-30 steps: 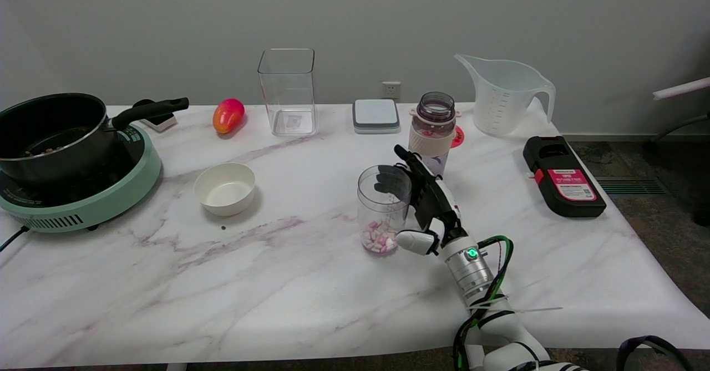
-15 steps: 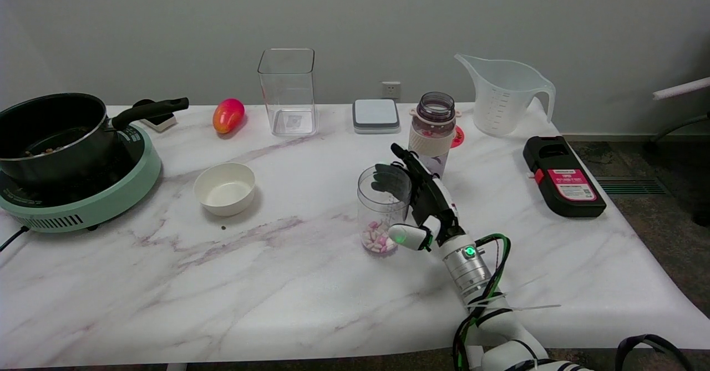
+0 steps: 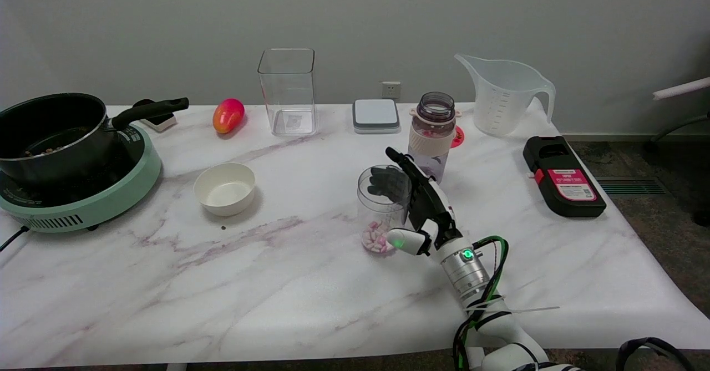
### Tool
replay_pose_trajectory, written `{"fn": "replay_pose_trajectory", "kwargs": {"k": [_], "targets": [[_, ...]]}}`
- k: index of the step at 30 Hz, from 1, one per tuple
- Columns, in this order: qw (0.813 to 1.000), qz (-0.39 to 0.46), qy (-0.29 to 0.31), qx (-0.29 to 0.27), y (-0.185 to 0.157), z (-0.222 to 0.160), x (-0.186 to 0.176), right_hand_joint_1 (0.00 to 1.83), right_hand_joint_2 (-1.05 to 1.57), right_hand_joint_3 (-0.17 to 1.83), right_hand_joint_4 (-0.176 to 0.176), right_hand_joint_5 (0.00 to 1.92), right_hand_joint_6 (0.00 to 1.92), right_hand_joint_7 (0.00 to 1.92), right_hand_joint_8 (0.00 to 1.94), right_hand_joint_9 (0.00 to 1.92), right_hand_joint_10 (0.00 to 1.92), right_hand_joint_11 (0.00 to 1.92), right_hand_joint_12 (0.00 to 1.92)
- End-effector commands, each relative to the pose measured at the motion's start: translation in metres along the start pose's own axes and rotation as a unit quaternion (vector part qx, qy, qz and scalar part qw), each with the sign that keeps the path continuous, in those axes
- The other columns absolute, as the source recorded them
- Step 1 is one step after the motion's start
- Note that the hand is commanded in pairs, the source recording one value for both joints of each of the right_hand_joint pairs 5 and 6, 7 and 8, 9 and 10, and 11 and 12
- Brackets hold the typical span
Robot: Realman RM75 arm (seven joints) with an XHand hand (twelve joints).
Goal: Pick up the measuring cup.
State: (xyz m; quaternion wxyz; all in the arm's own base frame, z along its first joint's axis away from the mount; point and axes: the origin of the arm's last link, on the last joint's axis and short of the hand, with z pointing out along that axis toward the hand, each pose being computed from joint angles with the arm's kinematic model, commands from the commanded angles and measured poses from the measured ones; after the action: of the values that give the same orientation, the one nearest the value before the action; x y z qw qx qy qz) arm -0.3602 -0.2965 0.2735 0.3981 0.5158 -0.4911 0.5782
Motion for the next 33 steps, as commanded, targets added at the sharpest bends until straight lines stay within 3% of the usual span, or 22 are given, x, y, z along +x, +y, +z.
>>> {"fn": "replay_pose_trajectory", "kwargs": {"k": [1,7,10,18,28,29,31,33], "targets": [[1.0,0.002,-0.008,-0.005,0.0,-0.004,-0.005,1.24,-0.59,1.2,0.0,0.25,0.25,0.6,0.6,0.6,0.6,0.62,0.62],[1.0,0.005,-0.01,-0.01,0.001,-0.002,-0.007,1.26,-0.41,1.09,0.0,0.39,0.39,0.65,0.65,0.62,0.62,0.61,0.61],[1.0,0.005,-0.01,-0.012,0.001,-0.002,-0.007,1.29,-0.22,0.99,0.0,0.51,0.51,0.75,0.75,0.64,0.64,0.7,0.7],[1.0,-0.003,0.0,-0.02,0.003,-0.002,0.0,1.33,0.24,0.77,0.0,0.66,0.66,0.95,0.95,0.93,0.93,0.86,0.86],[1.0,0.005,-0.003,-0.011,0.0,0.001,-0.003,1.31,0.43,0.61,0.0,0.8,0.8,1.11,1.11,1.05,1.05,0.86,0.86],[0.992,0.099,-0.071,0.036,-0.021,0.0,-0.054,1.33,0.44,0.64,0.0,0.88,0.88,1.14,1.14,1.07,1.07,0.87,0.87],[1.0,0.004,-0.003,-0.007,-0.002,0.001,-0.001,1.29,0.48,0.68,0.0,1.04,1.04,1.23,1.23,1.14,1.14,0.91,0.91],[1.0,0.002,-0.003,-0.005,-0.003,0.001,0.0,1.27,0.58,0.67,0.0,1.19,1.19,1.33,1.33,1.21,1.21,0.98,0.98]]}}
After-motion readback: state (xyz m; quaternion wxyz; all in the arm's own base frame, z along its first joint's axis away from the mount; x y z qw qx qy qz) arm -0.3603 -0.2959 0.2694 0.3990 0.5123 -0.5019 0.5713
